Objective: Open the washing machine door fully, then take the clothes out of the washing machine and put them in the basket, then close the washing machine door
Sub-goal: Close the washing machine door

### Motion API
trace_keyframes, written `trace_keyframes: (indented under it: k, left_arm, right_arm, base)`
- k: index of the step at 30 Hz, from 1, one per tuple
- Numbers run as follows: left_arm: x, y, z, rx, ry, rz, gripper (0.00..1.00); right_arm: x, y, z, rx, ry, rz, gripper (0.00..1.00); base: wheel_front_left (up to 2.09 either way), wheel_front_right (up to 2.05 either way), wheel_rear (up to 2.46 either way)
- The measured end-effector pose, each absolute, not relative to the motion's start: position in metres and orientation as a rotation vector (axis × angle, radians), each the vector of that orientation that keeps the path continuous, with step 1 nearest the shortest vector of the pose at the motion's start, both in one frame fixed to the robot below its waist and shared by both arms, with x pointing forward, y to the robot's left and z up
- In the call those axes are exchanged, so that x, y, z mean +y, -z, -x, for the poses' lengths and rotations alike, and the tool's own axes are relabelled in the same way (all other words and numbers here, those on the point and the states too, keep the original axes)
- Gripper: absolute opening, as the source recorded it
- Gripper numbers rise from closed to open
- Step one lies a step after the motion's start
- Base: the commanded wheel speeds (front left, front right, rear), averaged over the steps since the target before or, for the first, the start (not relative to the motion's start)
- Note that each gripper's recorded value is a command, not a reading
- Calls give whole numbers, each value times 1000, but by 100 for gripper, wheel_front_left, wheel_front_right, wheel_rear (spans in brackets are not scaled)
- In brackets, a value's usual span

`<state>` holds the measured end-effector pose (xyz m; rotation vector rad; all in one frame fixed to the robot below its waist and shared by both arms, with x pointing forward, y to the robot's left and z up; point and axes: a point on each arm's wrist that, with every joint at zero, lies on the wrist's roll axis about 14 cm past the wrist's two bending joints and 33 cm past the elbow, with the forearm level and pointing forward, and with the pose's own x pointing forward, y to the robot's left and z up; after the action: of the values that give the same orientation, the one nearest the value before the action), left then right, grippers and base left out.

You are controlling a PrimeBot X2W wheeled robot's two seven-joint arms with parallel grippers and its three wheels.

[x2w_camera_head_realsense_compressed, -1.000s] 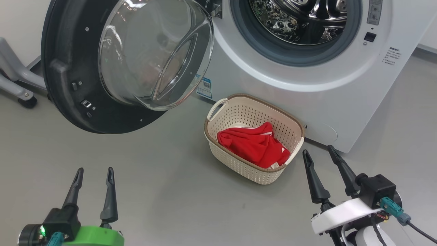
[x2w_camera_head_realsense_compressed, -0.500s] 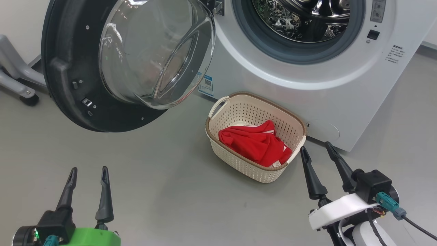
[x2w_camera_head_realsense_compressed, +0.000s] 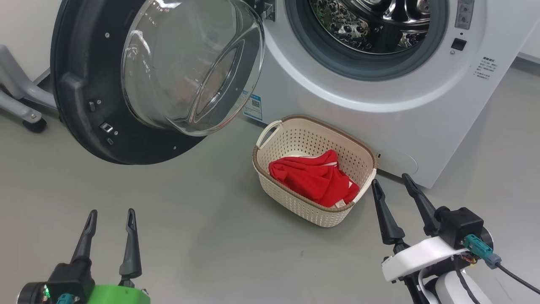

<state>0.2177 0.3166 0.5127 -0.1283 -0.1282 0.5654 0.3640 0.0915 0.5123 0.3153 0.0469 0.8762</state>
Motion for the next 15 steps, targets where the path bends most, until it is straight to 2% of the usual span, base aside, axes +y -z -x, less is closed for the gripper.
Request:
trace_keyframes:
  k: [15]
  left_arm:
    - [314, -511, -218, -126, -557, 132, 100]
  right_arm:
    - [89, -510, -365, 51, -865, -311, 100]
  base:
    - [0, 0, 0]
